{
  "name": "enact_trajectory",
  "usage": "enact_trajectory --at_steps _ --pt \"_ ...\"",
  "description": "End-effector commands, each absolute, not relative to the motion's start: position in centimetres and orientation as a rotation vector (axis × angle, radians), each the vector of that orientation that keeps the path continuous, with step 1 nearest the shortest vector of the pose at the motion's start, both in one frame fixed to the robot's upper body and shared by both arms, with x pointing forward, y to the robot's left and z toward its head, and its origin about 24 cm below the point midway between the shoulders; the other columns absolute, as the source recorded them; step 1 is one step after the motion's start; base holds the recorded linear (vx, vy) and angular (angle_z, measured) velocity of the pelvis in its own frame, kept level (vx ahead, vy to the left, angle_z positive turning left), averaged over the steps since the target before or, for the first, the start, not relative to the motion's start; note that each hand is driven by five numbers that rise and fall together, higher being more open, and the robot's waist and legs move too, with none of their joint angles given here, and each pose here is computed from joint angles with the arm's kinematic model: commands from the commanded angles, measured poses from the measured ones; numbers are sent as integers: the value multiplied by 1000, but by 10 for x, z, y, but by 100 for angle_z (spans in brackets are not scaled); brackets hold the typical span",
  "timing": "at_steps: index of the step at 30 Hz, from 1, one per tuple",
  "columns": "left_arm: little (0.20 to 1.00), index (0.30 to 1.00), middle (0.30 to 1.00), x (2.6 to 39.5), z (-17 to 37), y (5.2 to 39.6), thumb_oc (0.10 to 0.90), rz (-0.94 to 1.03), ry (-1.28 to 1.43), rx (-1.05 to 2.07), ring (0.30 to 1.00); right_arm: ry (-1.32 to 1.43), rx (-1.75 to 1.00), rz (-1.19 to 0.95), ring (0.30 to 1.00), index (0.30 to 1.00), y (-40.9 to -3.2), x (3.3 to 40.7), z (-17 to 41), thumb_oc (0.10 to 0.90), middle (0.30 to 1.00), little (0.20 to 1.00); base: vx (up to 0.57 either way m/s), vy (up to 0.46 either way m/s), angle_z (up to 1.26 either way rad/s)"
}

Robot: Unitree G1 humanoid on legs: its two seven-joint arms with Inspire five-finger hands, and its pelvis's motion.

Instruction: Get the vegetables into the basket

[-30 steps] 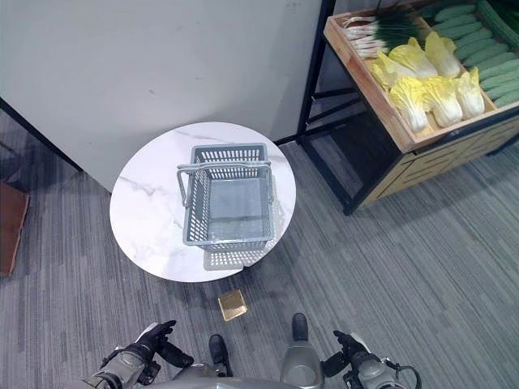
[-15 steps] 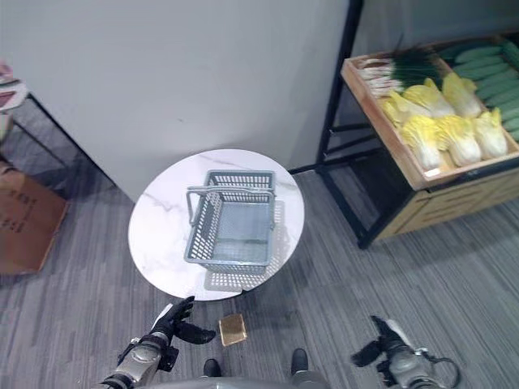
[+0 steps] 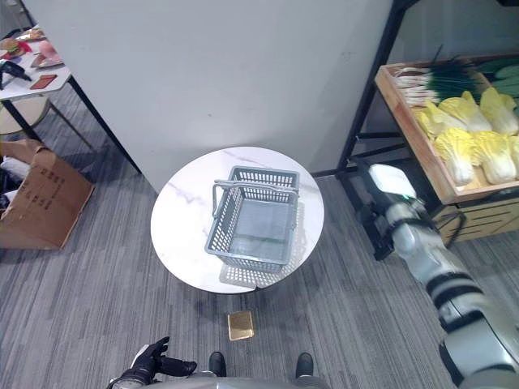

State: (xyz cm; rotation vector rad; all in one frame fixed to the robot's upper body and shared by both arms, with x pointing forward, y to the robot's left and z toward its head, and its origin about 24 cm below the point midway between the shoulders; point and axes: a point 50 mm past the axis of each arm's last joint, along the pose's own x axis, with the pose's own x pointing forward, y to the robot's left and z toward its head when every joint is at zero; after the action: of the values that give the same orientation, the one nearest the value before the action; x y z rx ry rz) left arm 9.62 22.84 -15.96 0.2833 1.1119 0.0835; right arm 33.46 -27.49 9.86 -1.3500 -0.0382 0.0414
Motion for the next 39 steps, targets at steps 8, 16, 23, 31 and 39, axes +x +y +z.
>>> enact_trajectory --at_steps 8,16,23,31,39 --pt "1000 1000 1000 117 -153 236 900 27 1087 368 1000 -430 -1254 159 1000 1000 -169 387 186 900 1000 1000 -23 -13 6" --pt "1000 1000 1000 136 -147 236 900 37 1029 391 1000 -347 -1107 70 1000 1000 -162 409 197 900 1000 1000 -16 -6 10" --pt "1000 1000 1000 153 -142 230 900 1 969 425 1000 -217 -1047 -7 1000 1000 -175 418 188 900 1000 1000 2 6 2" --pt "1000 1000 1000 156 -142 225 900 -19 958 458 1000 -184 -1049 46 300 300 -164 414 163 400 300 300 15 26 -1" --pt "1000 1000 1000 153 -143 224 900 -37 971 474 1000 -268 -1094 185 300 300 -134 405 156 400 300 300 8 12 -3"
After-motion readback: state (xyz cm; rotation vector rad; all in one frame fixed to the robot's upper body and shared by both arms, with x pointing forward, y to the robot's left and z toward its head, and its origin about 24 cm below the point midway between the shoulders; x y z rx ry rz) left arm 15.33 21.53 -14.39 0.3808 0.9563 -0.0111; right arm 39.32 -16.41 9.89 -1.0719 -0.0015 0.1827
